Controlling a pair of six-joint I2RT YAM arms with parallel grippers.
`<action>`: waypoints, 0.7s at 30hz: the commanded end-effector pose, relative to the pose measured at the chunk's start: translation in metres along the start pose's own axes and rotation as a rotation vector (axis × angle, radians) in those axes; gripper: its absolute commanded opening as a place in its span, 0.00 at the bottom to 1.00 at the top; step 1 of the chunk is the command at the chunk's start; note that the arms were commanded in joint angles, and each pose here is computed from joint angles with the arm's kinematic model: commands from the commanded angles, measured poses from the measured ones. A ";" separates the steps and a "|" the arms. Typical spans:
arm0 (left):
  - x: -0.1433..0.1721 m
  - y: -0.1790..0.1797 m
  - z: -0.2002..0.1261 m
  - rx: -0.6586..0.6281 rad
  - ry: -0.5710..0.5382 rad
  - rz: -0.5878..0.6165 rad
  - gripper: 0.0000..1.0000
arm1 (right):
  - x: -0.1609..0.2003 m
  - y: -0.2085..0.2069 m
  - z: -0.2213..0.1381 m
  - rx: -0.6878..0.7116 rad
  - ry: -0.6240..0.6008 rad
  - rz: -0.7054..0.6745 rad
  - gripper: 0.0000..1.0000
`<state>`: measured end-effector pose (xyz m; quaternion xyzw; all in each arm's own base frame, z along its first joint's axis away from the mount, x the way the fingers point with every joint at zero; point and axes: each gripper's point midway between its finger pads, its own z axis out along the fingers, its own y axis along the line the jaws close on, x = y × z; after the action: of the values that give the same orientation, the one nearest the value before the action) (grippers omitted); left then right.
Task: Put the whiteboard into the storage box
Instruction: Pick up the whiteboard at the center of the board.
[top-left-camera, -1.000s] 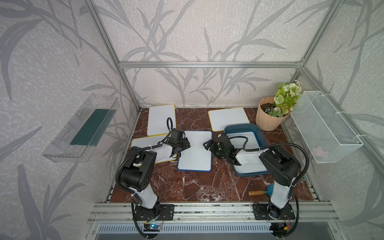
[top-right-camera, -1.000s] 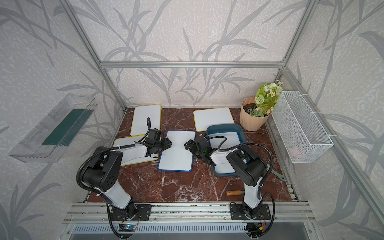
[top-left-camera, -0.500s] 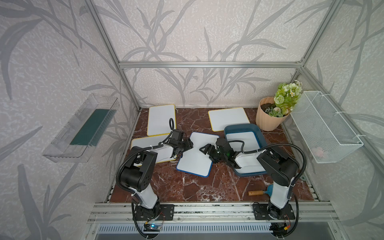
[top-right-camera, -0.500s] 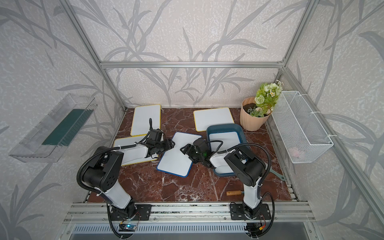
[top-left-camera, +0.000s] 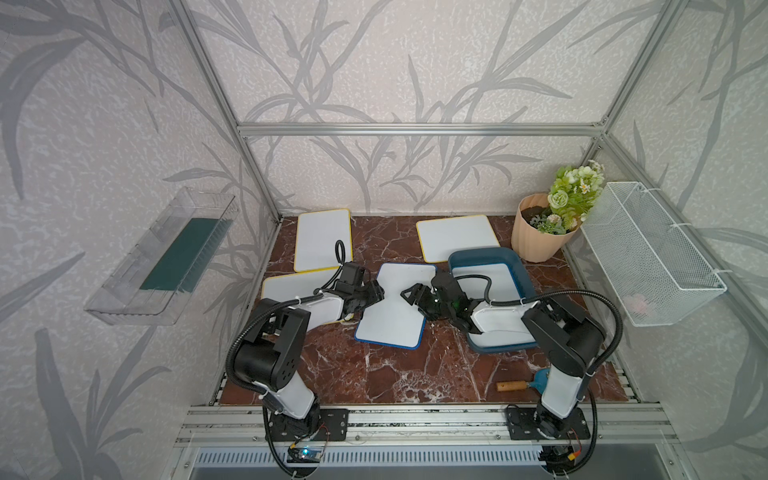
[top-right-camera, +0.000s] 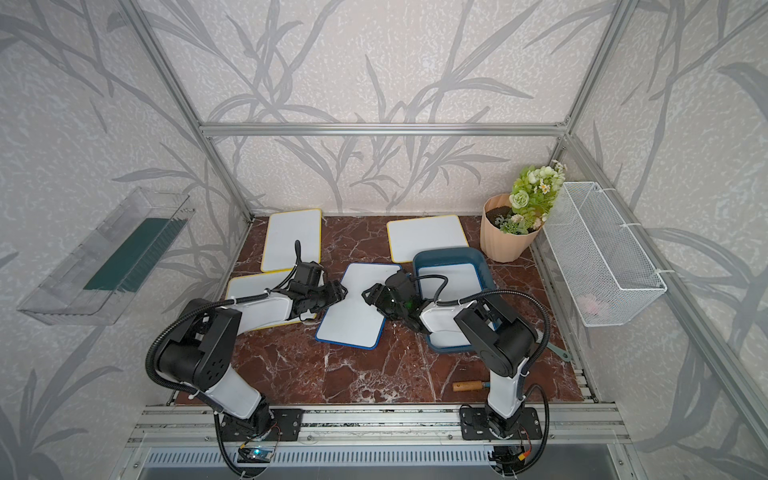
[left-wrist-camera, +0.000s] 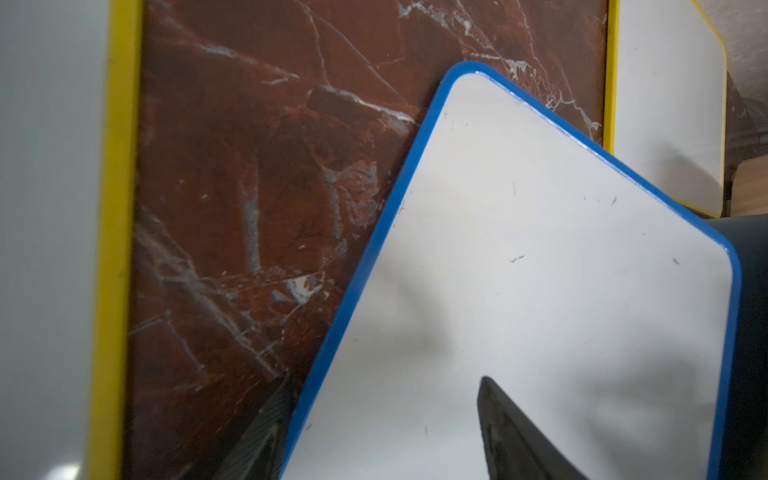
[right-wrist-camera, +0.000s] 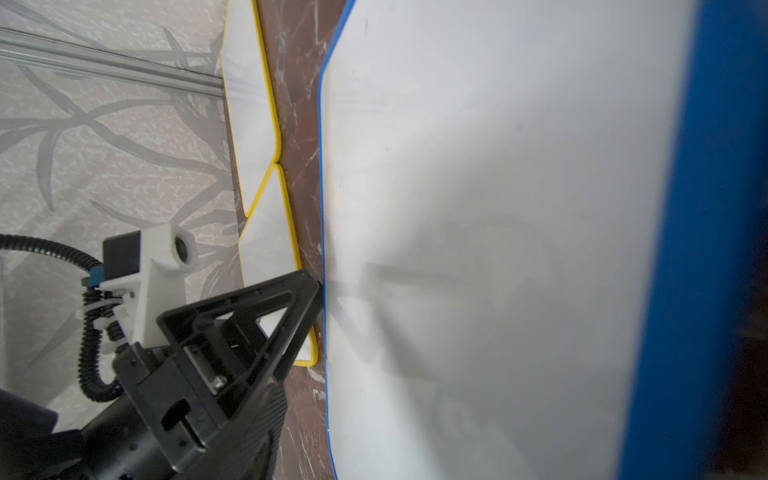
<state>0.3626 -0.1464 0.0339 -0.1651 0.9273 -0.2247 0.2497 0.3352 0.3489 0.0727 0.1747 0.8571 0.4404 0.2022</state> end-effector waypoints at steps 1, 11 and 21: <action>0.047 0.023 -0.002 -0.061 0.160 -0.073 0.71 | -0.026 0.053 -0.014 -0.114 -0.118 -0.065 0.70; 0.049 0.024 -0.005 -0.059 0.155 -0.082 0.71 | -0.037 0.053 -0.019 -0.090 -0.200 -0.071 0.62; 0.048 0.023 -0.009 -0.058 0.152 -0.079 0.71 | -0.044 0.055 -0.025 -0.067 -0.267 -0.114 0.53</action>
<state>0.3501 -0.1453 0.0344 -0.1810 0.9259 -0.2329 0.2359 0.3591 0.3327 0.0950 0.1878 0.8443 0.4009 0.3019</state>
